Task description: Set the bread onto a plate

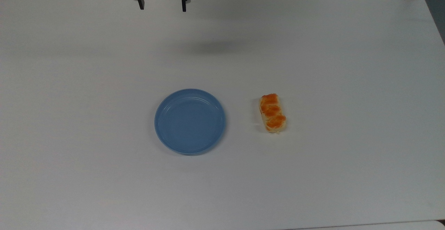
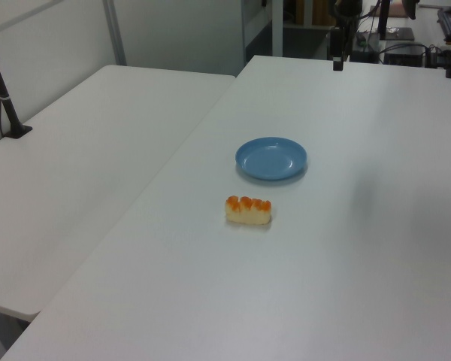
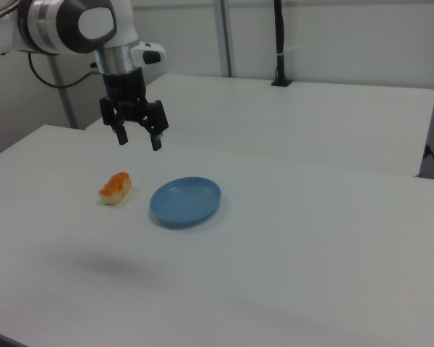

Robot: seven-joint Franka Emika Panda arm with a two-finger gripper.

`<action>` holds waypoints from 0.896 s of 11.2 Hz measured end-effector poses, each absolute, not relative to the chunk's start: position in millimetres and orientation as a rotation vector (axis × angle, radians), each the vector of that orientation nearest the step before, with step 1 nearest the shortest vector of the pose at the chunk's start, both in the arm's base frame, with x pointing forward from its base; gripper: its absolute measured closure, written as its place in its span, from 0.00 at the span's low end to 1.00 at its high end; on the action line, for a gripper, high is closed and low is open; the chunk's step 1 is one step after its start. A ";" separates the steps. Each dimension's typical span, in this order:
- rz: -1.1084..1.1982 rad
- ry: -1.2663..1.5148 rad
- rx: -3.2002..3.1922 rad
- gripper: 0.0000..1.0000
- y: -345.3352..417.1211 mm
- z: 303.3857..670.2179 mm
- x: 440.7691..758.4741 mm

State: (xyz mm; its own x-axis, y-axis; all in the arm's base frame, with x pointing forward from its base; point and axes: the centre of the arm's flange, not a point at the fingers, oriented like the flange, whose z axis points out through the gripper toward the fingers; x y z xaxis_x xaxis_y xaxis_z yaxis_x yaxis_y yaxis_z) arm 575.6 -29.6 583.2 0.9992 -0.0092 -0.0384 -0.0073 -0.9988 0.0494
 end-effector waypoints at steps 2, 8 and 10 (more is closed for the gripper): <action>-0.060 -0.010 3.092 0.00 -28.6 583.2 575.7; 0.012 0.011 3.128 0.00 -16.1 584.4 582.8; 0.032 0.051 3.125 0.00 -0.5 575.7 591.3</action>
